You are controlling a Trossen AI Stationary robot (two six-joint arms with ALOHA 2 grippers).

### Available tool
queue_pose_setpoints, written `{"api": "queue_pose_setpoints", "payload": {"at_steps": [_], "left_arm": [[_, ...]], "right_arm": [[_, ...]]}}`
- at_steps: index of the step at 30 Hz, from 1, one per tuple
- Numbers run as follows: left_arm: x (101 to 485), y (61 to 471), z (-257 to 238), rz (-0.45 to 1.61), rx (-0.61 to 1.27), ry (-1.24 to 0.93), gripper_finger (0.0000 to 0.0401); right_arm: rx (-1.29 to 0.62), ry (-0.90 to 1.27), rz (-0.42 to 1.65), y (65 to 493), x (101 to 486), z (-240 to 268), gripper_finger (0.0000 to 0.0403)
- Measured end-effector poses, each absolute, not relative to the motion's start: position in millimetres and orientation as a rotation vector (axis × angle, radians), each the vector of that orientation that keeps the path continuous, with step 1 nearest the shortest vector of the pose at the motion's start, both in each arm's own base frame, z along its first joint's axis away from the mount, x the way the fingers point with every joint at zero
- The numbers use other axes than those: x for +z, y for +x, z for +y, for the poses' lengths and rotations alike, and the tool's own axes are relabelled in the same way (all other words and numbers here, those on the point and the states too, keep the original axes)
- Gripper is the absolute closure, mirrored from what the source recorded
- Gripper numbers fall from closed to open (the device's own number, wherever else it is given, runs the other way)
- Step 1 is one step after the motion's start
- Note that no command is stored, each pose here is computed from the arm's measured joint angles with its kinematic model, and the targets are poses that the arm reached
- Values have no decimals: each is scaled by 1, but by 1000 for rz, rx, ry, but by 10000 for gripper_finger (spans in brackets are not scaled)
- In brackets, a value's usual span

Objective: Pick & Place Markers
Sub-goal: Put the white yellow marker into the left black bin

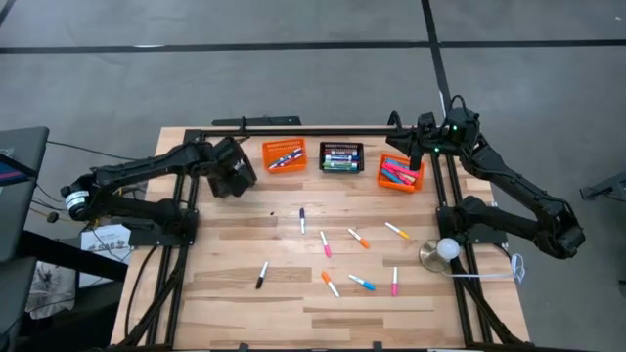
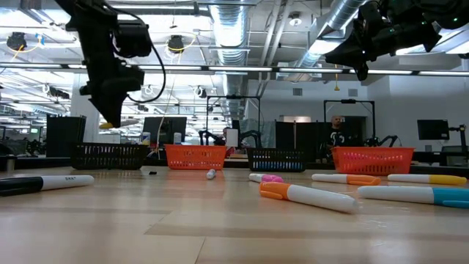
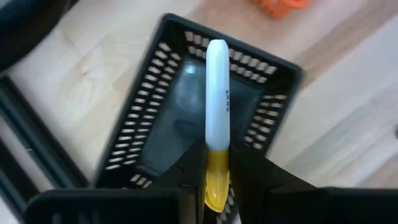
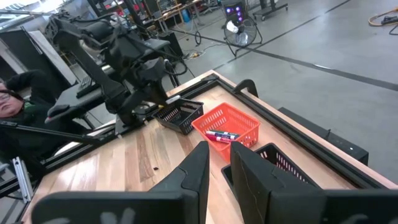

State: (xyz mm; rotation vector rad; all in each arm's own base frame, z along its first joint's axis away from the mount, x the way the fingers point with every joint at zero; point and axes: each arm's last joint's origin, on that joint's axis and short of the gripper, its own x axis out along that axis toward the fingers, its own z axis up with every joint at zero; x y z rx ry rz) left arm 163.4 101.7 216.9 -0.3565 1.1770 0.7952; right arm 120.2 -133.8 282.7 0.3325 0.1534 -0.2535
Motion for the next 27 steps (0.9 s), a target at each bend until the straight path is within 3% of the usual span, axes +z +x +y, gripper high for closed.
{"api": "queue_pose_setpoints", "payload": {"at_steps": [8, 18, 27], "left_arm": [[212, 156, 116, 1222, 818, -375, 343], [171, 171, 127, 1451, 777, -433, 343], [159, 175, 129, 1509, 773, -443, 343]], "right_arm": [[-254, 333, 154, 120, 283, -134, 346], [-254, 334, 154, 120, 283, -134, 346], [-254, 338, 159, 120, 282, -134, 346]]}}
